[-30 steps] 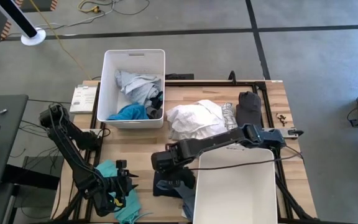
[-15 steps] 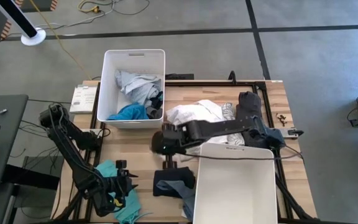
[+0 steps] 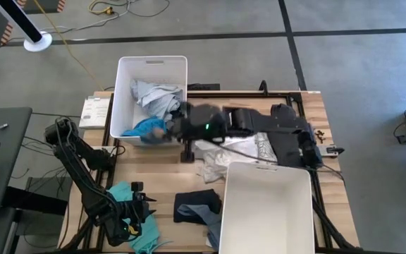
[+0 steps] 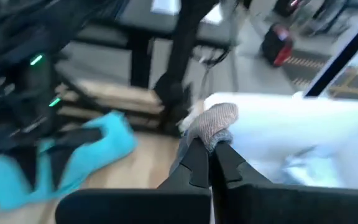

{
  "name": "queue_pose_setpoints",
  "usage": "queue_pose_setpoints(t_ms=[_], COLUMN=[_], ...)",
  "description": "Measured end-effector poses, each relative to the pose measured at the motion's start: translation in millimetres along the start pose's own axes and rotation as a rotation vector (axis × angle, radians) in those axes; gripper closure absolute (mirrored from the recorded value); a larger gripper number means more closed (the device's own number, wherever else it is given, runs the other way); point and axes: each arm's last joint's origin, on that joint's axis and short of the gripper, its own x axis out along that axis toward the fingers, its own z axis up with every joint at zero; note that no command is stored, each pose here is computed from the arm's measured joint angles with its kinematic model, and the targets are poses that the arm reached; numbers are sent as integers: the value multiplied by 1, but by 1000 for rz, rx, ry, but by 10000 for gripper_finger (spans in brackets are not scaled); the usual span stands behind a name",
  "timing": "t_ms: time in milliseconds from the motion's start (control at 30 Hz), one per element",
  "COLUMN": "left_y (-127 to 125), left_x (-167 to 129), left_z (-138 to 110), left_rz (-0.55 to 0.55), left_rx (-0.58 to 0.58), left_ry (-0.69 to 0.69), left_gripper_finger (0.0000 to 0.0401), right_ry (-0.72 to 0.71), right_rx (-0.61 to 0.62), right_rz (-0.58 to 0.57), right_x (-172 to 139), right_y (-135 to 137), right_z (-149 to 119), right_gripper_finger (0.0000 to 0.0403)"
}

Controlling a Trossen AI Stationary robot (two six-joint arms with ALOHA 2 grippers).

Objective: Sort clothes
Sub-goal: Put the blue sock into the top white laundry bin

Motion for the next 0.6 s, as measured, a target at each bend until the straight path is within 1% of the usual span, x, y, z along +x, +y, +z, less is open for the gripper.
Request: queue_pose_setpoints(t_ms=[133,233,333,400,467,533,600], left_y=[-1,-2,-2,-2,-2,-2,-2], left_x=[0,0,1,1,1,1,1], left_z=[1,2,3,3,4,4,4], left_rz=[-8,-15,-15,-13,-13,-14,-15], left_rx=[3,10,14,15,14,13,11], left_ry=[-10,-20,-26,-26,-27,-28,-29], left_gripper_finger=[246,246,246,246,246,246,246], right_ry=[-43,-72,-108,-89,-129,-111,-130], right_rx=[16,36,53,64,77,109,124], right_rz=[-52,-55,-90,-107,-120,-125,-143], right_x=[2,9,21,28,40,47,57], right_y=[-33,-58,-82,-98,-113,-128,-141], right_z=[0,-4,-11,-20,-26,-37,-45], right_gripper_finger=[403,403,403,403,403,403,403])
